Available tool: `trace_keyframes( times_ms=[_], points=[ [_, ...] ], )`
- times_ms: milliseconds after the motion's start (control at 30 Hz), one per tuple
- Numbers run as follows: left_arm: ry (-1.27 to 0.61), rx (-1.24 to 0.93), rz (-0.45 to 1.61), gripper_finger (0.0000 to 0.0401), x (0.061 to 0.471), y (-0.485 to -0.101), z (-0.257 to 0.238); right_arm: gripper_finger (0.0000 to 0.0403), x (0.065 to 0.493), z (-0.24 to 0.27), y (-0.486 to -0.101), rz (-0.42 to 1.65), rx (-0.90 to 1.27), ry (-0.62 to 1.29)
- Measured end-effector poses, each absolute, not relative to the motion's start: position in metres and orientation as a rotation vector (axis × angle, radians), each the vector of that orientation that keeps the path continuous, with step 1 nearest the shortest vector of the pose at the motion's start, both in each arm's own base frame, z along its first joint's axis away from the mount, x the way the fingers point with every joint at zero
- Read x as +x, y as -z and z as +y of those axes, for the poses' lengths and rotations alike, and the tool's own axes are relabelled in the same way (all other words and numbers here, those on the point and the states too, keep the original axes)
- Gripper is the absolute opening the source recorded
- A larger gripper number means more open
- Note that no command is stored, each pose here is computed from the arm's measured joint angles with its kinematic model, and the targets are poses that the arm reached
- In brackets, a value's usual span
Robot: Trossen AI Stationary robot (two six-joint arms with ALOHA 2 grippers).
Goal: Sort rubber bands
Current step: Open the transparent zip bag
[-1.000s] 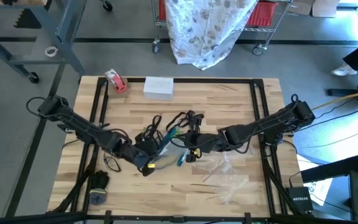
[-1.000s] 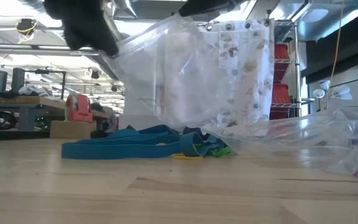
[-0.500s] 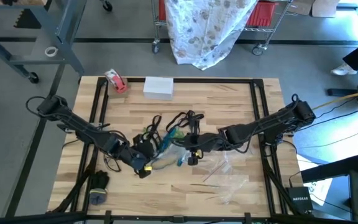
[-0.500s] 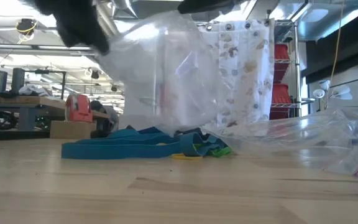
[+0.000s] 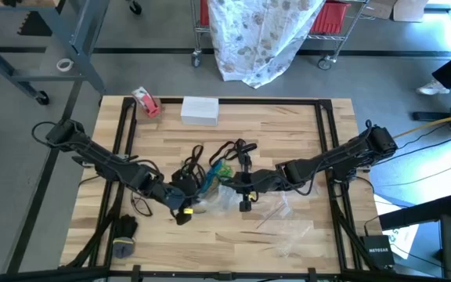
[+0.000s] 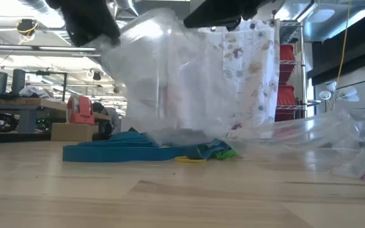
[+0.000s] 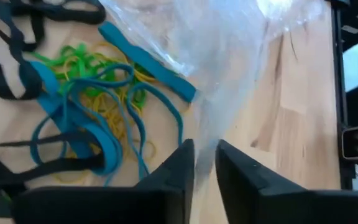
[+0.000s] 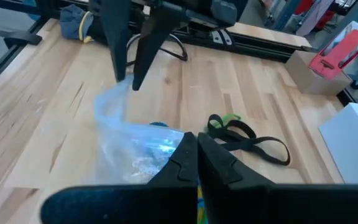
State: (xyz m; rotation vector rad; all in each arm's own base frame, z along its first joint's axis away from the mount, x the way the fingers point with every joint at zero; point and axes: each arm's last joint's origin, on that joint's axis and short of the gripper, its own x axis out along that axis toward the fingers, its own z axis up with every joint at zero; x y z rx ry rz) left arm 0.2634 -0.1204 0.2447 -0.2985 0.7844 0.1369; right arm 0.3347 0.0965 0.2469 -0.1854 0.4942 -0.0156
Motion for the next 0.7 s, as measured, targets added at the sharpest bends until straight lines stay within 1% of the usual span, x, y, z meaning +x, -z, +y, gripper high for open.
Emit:
trace_keyframes(
  times_ms=[100,200,367,500,700],
  points=[
    [-0.109,-0.298,0.817,0.0088,0.261,-0.244,-0.120,0.0000,0.335,0.096,-0.247,0.497,-0.191,0.014],
    [-0.083,-0.304,0.827,0.0104,0.258,-0.248,-0.120,0.0000,0.334,0.096,-0.245,0.508,-0.196,0.014],
    [-0.104,-0.273,0.728,0.0108,0.258,-0.262,-0.111,0.0000,0.334,0.097,-0.245,0.510,-0.199,-0.004],
    [-0.121,-0.220,0.635,0.0108,0.267,-0.267,-0.106,0.0000,0.334,0.097,-0.246,0.506,-0.201,-0.013],
    [-0.106,-0.125,0.648,0.0108,0.280,-0.255,-0.106,0.0000,0.334,0.098,-0.245,0.508,-0.214,-0.029]
  ],
)
